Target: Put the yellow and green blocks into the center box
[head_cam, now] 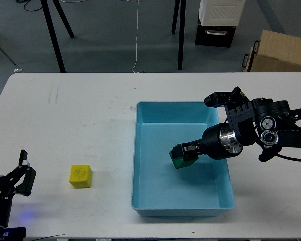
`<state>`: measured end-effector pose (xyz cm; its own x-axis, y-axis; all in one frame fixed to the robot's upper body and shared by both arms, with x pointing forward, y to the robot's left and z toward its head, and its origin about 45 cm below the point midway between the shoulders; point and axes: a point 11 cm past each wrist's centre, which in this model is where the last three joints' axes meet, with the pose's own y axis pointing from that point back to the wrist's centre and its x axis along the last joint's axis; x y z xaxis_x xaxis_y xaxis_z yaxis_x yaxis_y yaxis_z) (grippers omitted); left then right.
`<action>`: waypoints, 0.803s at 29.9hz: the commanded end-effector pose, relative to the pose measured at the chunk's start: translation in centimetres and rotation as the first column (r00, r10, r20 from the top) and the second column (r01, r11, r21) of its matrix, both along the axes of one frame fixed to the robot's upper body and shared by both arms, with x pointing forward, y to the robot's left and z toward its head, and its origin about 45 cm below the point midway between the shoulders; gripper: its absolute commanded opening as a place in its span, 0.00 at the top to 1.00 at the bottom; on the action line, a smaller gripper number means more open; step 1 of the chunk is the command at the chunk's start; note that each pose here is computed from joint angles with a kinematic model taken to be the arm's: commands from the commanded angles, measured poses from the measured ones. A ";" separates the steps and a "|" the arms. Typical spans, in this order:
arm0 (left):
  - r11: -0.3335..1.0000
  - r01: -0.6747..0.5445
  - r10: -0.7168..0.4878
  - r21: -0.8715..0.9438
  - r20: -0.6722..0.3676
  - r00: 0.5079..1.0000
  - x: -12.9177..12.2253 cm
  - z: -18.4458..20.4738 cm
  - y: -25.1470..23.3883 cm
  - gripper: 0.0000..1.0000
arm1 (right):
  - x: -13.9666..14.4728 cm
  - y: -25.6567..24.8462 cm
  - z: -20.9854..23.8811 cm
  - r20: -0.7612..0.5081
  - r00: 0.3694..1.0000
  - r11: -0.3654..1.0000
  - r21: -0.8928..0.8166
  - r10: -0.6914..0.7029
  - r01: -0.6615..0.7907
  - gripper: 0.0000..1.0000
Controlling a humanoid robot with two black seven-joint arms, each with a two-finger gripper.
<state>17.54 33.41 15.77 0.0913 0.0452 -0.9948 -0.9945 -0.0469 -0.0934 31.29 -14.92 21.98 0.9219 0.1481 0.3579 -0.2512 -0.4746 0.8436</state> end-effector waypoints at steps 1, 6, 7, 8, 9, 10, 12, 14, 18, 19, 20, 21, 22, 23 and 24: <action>1.000 0.000 0.000 -0.001 0.001 1.000 0.0 0.0 0.0 0.00 | 0.1 -0.3 0.0 -0.001 1.000 1.000 0.004 -0.015 0.015 0.02; 1.000 0.003 -0.003 -0.001 0.000 1.000 0.0 0.0 -0.1 0.00 | 2.6 -0.7 2.2 0.074 0.992 0.993 0.066 -0.102 0.097 0.02; 1.000 0.003 -0.003 -0.001 0.002 1.000 0.1 0.0 -0.1 0.00 | 3.9 -0.6 3.3 0.094 0.982 0.982 0.115 -0.161 0.150 0.02; 1.000 0.005 -0.005 0.000 0.002 1.000 0.1 0.0 -0.1 0.00 | 5.0 -0.6 4.4 0.102 0.970 0.965 0.166 -0.221 0.203 0.02; 1.000 0.006 -0.006 -0.001 0.002 1.000 0.1 0.0 -0.1 0.00 | 6.3 -0.5 5.8 0.089 0.952 0.935 0.233 -0.294 0.268 0.02; 1.000 0.007 -0.007 0.000 0.001 1.000 0.1 0.0 -0.1 0.00 | 7.4 -0.6 6.8 0.063 0.932 0.902 0.284 -0.357 0.326 0.02; 1.000 0.007 -0.007 0.000 0.001 1.000 0.1 0.0 -0.1 0.00 | 9.4 -1.2 8.5 -0.006 0.889 0.824 0.374 -0.457 0.426 0.01; 1.000 0.007 -0.007 0.000 0.003 1.000 0.1 0.1 -0.1 0.00 | 10.7 -1.6 9.6 -0.066 0.854 0.751 0.445 -0.516 0.489 0.01; 1.000 0.008 -0.008 -0.001 0.005 1.000 0.2 0.1 -0.1 0.00 | 13.4 -2.4 13.1 -0.202 0.782 0.544 0.616 -0.590 0.570 0.01; 1.000 0.009 -0.009 -0.001 0.006 1.000 0.2 0.1 -0.1 0.00 | 13.8 -2.3 13.7 -0.289 0.760 0.460 0.654 -0.582 0.601 0.01; 1.000 0.008 -0.008 0.000 0.006 1.000 0.2 0.1 -0.1 0.00 | 14.1 -2.0 14.1 -0.379 0.741 0.382 0.675 -0.554 0.632 0.01; 1.000 0.008 -0.008 0.000 0.006 1.000 0.2 0.1 -0.1 0.00 | 14.5 -2.4 14.5 -0.479 0.709 0.281 0.688 -0.517 0.669 0.01; 1.000 0.008 -0.008 0.000 0.006 1.000 0.2 0.1 -0.1 0.00 | 15.0 -3.1 14.7 -0.560 0.679 0.180 0.693 -0.475 0.698 0.01; 1.000 0.008 -0.008 0.000 0.006 1.000 0.2 0.1 -0.1 0.00 | 15.8 -4.6 15.2 -0.633 0.648 0.053 0.697 -0.423 0.715 0.00; 1.000 0.009 -0.009 0.000 0.006 1.000 0.2 0.1 -0.1 0.00 | 16.6 -6.3 15.8 -0.675 0.633 -0.067 0.702 -0.379 0.709 0.00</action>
